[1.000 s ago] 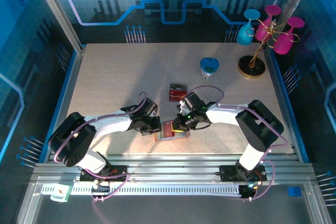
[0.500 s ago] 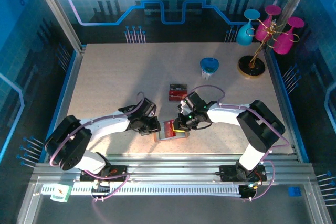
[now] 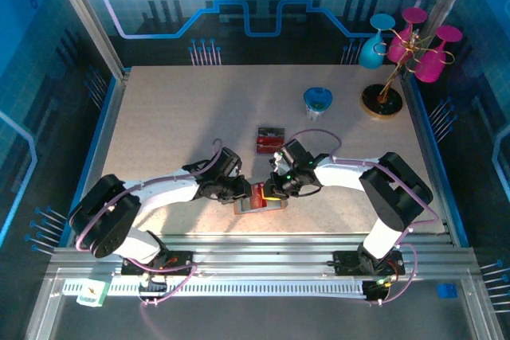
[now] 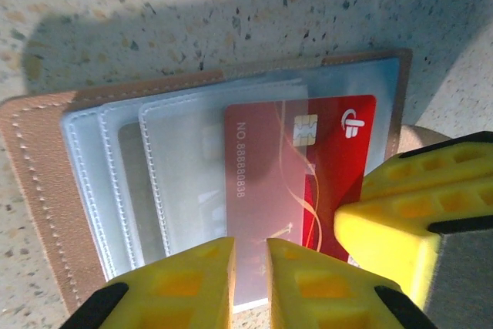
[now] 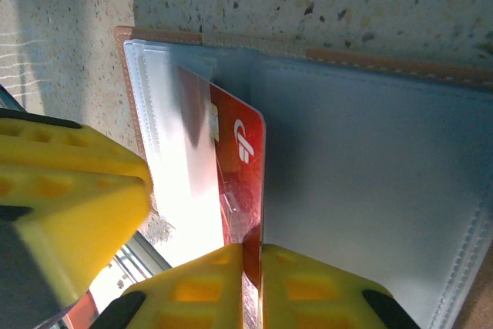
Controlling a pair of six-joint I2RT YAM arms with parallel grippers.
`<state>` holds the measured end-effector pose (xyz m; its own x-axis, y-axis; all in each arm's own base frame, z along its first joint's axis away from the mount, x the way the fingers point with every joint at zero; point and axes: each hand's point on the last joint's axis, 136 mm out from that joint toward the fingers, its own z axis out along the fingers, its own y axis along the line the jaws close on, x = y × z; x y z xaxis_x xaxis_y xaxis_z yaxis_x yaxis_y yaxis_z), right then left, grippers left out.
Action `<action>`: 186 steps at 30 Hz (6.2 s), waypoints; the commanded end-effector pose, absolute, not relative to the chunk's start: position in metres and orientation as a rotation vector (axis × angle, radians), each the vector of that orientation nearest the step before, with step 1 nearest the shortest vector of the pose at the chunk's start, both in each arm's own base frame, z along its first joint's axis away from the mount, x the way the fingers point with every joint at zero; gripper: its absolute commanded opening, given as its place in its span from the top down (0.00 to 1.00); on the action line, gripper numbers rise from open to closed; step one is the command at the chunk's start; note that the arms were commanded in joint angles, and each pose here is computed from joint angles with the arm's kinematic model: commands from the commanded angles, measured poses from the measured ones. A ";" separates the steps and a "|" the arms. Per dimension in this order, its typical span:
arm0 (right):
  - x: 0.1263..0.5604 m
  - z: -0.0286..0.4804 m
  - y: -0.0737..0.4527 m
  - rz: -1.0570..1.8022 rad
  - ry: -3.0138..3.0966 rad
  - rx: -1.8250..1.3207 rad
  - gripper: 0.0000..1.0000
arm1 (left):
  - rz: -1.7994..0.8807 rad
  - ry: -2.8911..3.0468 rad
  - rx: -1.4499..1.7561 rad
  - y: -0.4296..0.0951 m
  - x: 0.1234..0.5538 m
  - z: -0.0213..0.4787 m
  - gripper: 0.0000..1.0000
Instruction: Take the credit cards out of the card holder
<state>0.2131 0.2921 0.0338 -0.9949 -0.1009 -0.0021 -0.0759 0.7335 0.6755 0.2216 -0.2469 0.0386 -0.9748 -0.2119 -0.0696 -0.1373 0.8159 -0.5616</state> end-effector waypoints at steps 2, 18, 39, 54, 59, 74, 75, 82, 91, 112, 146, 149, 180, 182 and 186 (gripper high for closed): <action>0.209 0.035 0.290 -1.118 -2.881 0.160 0.88 | -0.870 2.897 -0.304 -0.249 0.218 0.029 0.82; 0.213 0.042 0.278 -1.084 -2.925 0.168 0.90 | -0.737 2.958 -0.324 -0.228 0.205 0.010 0.82; 0.224 0.074 0.253 -1.019 -3.028 0.215 0.98 | -0.801 2.899 -0.325 -0.234 0.212 0.034 0.82; 0.270 0.126 0.235 -0.842 -3.186 0.788 1.00 | -0.820 2.832 -0.347 -0.223 0.216 0.053 0.80; 0.292 0.130 0.225 -0.625 -3.168 1.199 1.00 | -0.810 2.824 -0.372 -0.215 0.214 0.052 0.79; 0.346 0.141 0.230 -0.236 -2.684 2.097 1.00 | -0.794 2.826 -0.385 -0.207 0.210 0.050 0.78; 0.351 0.139 0.230 -0.207 -2.669 2.101 1.00 | -0.793 2.823 -0.389 -0.206 0.211 0.051 0.78; 0.373 0.133 0.230 -0.092 -2.572 2.149 1.00 | -0.789 2.822 -0.400 -0.201 0.210 0.051 0.77; 0.391 0.123 0.236 -0.051 -2.507 2.175 1.00 | -0.786 2.823 -0.410 -0.197 0.213 0.053 0.77; 0.388 0.097 0.252 -0.126 -2.439 2.137 0.85 | -0.804 2.828 -0.425 -0.197 0.223 0.051 0.77; 0.275 0.134 0.303 -0.796 -3.117 1.260 0.74 | -0.831 2.873 -0.432 -0.202 0.219 0.029 0.82; 0.264 0.126 0.305 -0.898 -3.144 1.092 0.79 | -0.837 2.877 -0.431 -0.204 0.220 0.027 0.84; 0.205 0.041 0.348 -1.081 -2.775 0.457 0.74 | -0.778 2.927 -0.485 -0.197 0.214 0.010 0.92; 0.205 0.040 0.349 -1.068 -2.777 0.468 0.74 | -0.773 2.929 -0.486 -0.197 0.214 0.008 0.92; 0.203 0.038 0.347 -1.027 -2.771 0.480 0.72 | -0.760 2.943 -0.487 -0.196 0.213 0.005 0.93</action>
